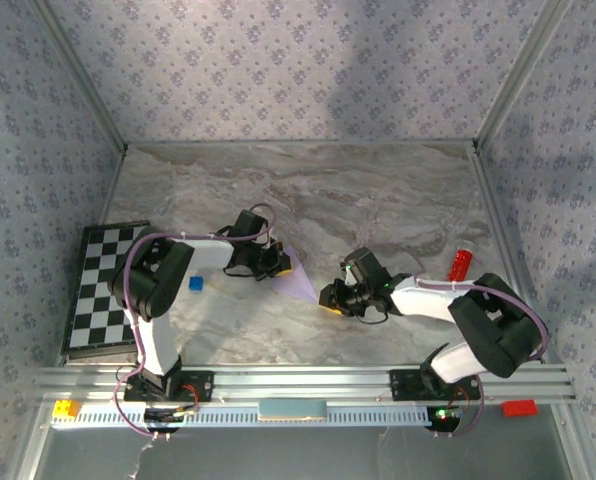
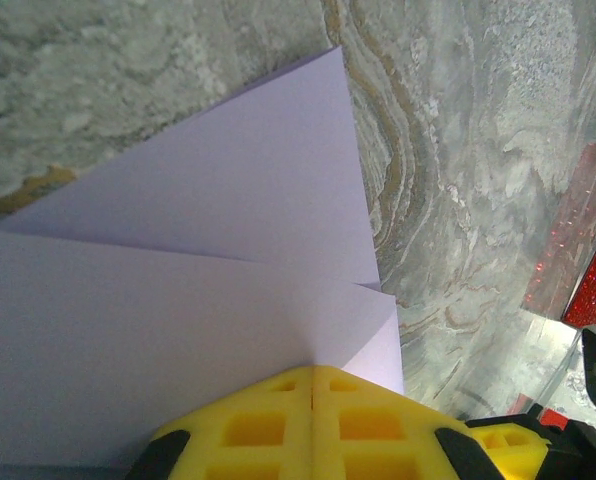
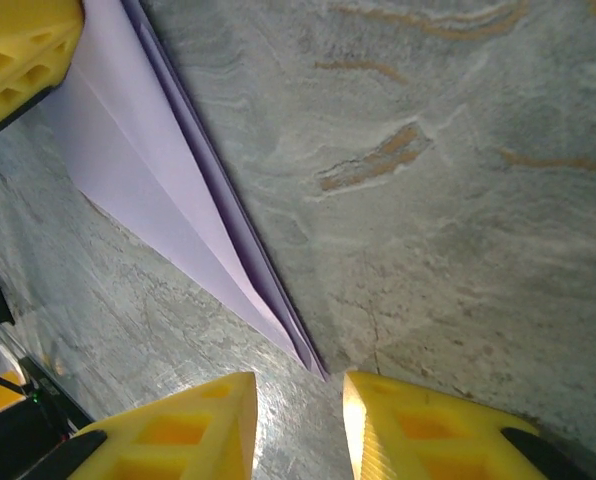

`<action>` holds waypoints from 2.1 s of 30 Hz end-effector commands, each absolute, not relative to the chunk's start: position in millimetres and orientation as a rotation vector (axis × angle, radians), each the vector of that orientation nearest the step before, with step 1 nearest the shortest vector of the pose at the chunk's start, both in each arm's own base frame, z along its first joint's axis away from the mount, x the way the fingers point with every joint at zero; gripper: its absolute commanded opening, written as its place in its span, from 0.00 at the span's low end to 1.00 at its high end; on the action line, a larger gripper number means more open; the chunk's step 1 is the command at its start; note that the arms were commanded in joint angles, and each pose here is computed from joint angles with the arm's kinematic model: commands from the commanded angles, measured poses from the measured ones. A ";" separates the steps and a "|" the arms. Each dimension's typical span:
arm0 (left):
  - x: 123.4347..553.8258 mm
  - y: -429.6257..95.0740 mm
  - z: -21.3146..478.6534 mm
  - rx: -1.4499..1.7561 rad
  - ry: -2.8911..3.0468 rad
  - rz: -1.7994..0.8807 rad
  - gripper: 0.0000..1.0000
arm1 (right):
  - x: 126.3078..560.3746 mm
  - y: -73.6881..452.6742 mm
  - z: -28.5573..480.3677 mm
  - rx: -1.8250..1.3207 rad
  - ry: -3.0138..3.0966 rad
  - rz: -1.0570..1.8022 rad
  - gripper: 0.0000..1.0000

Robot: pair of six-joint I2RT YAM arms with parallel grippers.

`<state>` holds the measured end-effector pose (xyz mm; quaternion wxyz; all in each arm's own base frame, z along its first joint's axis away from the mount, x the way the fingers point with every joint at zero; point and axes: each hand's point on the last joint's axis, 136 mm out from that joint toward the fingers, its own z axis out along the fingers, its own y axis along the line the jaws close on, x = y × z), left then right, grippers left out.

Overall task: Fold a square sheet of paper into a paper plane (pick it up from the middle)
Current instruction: Fourth fold the wing at the center of the table, then turn over the paper at the center of the table.

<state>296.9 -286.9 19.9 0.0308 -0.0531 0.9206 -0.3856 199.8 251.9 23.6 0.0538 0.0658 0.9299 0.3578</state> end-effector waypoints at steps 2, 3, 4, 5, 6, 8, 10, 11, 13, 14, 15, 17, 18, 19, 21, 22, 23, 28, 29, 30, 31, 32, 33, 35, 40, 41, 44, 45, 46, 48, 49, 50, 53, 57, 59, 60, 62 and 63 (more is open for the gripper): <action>288.1 -278.5 8.3 -0.226 2.904 -1.160 0.00 | 211.5 261.4 26.7 0.252 2.778 1.132 0.25; 288.1 -278.4 8.5 -0.228 2.903 -1.164 0.00 | 213.8 262.3 28.5 0.263 2.768 1.139 0.25; 287.6 -278.8 8.6 -0.226 2.903 -1.167 0.00 | 215.1 263.0 29.5 0.270 2.764 1.142 0.25; 287.3 -279.0 8.5 -0.225 2.904 -1.169 0.00 | 215.7 263.5 29.2 0.277 2.767 1.142 0.25; 287.8 -279.8 9.0 -0.225 2.903 -1.175 0.00 | 216.8 263.9 29.3 0.280 2.770 1.143 0.25; 287.9 -280.7 9.1 -0.230 2.905 -1.185 0.00 | 218.6 264.3 28.9 0.288 2.767 1.146 0.26; 288.3 -281.2 9.8 -0.228 2.903 -1.190 0.00 | 220.3 265.6 29.9 0.294 2.757 1.164 0.27; 287.8 -280.7 9.6 -0.230 2.905 -1.188 0.00 | 221.0 265.9 30.8 0.292 2.752 1.169 0.27; 289.2 -279.7 10.0 -0.238 2.903 -1.189 0.00 | 222.5 267.9 34.5 0.283 2.734 1.187 0.27; 289.1 -279.5 9.9 -0.242 2.904 -1.189 0.00 | 223.0 269.1 36.9 0.275 2.726 1.197 0.27; 289.2 -279.4 9.6 -0.245 2.905 -1.191 0.00 | 223.3 269.1 38.3 0.268 2.720 1.199 0.27; 290.8 -278.8 10.3 -0.248 2.901 -1.192 0.00 | 224.5 266.6 40.1 0.264 2.714 1.182 0.27; 291.3 -277.7 9.7 -0.254 2.902 -1.194 0.00 | 224.6 266.2 41.3 0.254 2.713 1.175 0.28; 291.5 -278.1 10.1 -0.253 2.901 -1.198 0.00 | 224.1 265.3 41.0 0.248 2.717 1.172 0.28; 291.6 -277.0 9.1 -0.259 2.904 -1.197 0.00 | 225.7 265.3 42.3 0.242 2.710 1.186 0.28; 292.0 -276.8 9.4 -0.260 2.903 -1.199 0.00 | 227.0 267.5 44.8 0.233 2.700 1.212 0.29; 292.4 -276.3 8.8 -0.263 2.903 -1.198 0.00 | 228.4 270.0 47.7 0.224 2.688 1.241 0.29; 292.4 -277.4 8.9 -0.269 2.902 -1.212 0.00 | 228.5 279.5 47.8 0.182 2.701 1.291 0.29; 291.9 -276.9 8.4 -0.273 2.904 -1.211 0.00 | 229.1 279.6 45.9 0.183 2.705 1.289 0.30; 292.5 -277.1 8.9 -0.274 2.901 -1.213 0.00 | 229.6 278.8 44.2 0.186 2.708 1.284 0.30; 292.3 -277.1 8.6 -0.275 2.902 -1.212 0.00 | 230.4 277.3 43.1 0.186 2.709 1.272 0.30; 292.3 -276.9 8.8 -0.277 2.901 -1.212 0.00 | 230.6 274.2 41.1 0.182 2.715 1.239 0.30; 292.3 -277.4 9.4 -0.275 2.899 -1.215 0.00 | 231.2 270.0 38.8 0.187 2.733 1.195 0.31; 291.9 -277.1 9.9 -0.275 2.898 -1.215 0.00 | 230.6 265.9 37.8 0.170 2.758 1.140 0.31; 289.5 -275.3 8.4 -0.280 2.912 -1.207 0.00 | 225.6 261.6 36.0 0.213 2.796 1.108 0.31; 289.0 -275.1 7.9 -0.283 2.914 -1.207 0.00 | 222.4 260.2 33.7 0.224 2.813 1.102 0.32; 288.7 -274.9 7.4 -0.290 2.918 -1.214 0.00 | 211.8 251.8 22.6 0.244 2.865 1.036 0.32; 288.4 -274.8 7.0 -0.293 2.920 -1.214 0.00 | 208.8 250.8 20.1 0.253 2.870 1.046 0.32; 288.0 -274.9 7.2 -0.292 2.920 -1.217 0.00 | 206.2 251.1 18.3 0.259 2.875 1.059 0.32; 287.6 -274.7 7.0 -0.295 2.919 -1.217 0.00 | 203.8 255.2 19.6 0.250 2.860 1.110 0.32; 287.8 -275.0 7.1 -0.294 2.918 -1.218 0.00 | 203.4 257.8 21.0 0.244 2.854 1.140 0.31; 288.1 -274.7 6.6 -0.298 2.918 -1.218 0.00 | 204.5 262.5 25.6 0.229 2.836 1.183 0.30; 288.0 -274.9 4.7 -0.307 2.920 -1.218 0.00 | 207.4 269.1 33.9 0.216 2.816 1.227 0.30; 287.6 -275.3 4.0 -0.312 2.922 -1.222 0.00 | 211.3 270.9 31.4 0.217 2.821 1.223 0.30; 287.2 -274.8 3.4 -0.315 2.922 -1.222 0.00 | 212.0 273.9 31.1 0.210 2.813 1.248 0.30; 287.5 -275.0 3.7 -0.314 2.921 -1.223 0.00 | 213.1 275.5 32.1 0.207 2.806 1.259 0.30; 287.7 -275.0 4.0 -0.314 2.919 -1.224 0.00 | 214.5 276.0 32.2 0.204 2.800 1.257 0.30; 288.1 -274.7 4.0 -0.315 2.918 -1.223 0.00 | 215.3 276.6 32.9 0.196 2.794 1.259 0.30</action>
